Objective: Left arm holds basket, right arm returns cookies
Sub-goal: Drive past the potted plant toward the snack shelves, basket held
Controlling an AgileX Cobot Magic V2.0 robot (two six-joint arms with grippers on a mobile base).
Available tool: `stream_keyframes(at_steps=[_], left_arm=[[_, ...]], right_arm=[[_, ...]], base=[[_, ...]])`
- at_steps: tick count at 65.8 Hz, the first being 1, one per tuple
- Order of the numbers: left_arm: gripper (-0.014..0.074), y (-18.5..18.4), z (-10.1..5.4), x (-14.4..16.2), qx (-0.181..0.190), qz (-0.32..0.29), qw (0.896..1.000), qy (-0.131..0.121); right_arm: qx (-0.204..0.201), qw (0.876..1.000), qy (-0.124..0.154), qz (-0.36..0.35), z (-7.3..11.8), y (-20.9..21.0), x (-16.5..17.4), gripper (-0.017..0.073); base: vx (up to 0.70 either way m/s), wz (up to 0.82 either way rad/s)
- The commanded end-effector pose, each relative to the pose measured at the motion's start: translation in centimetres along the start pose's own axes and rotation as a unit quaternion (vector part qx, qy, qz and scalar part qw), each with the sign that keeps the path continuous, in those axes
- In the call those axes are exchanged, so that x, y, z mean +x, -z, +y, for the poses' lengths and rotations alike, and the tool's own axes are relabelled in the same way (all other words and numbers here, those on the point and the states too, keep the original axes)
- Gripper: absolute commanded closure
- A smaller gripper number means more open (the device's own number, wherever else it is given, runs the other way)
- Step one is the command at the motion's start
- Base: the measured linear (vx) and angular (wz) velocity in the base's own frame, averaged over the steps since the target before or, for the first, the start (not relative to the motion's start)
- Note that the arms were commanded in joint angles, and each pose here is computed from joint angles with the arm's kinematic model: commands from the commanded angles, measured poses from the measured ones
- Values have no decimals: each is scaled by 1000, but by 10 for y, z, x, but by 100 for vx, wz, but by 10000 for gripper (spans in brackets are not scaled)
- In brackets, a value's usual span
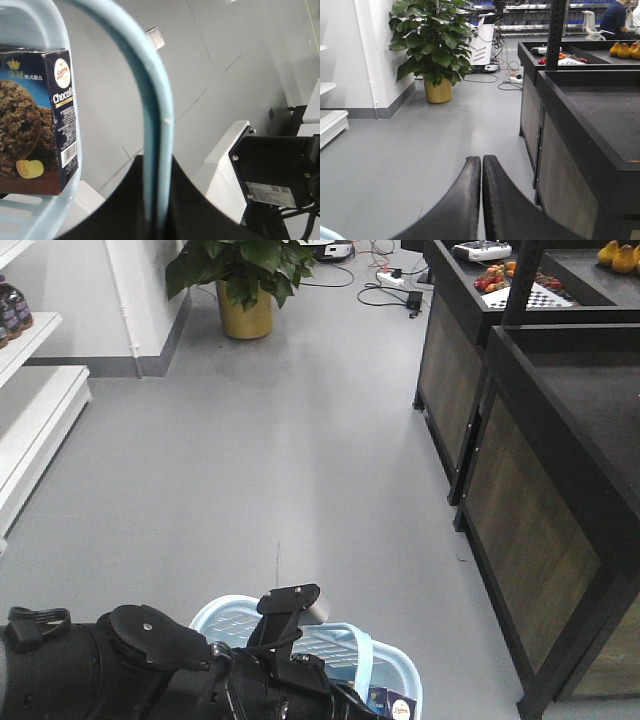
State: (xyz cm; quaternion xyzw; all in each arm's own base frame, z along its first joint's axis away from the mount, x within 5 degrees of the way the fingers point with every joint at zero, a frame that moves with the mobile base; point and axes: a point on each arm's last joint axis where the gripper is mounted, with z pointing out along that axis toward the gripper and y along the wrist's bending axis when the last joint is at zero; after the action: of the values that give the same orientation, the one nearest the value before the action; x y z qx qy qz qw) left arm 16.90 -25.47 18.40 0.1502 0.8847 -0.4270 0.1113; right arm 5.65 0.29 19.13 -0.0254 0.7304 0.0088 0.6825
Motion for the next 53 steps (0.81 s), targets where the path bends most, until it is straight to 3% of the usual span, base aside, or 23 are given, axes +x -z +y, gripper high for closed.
stream_keyframes(at_steps=[1,53], left_arm=[[600,10,-20,-6,41,-16,999,-6],[600,10,-20,-6,41,-16,999,-6]], right_arm=[[2,999,-2,-41,0,1,-8,568],[2,999,-2,-41,0,1,-8,568]], base=[[17,-18],[26,3]])
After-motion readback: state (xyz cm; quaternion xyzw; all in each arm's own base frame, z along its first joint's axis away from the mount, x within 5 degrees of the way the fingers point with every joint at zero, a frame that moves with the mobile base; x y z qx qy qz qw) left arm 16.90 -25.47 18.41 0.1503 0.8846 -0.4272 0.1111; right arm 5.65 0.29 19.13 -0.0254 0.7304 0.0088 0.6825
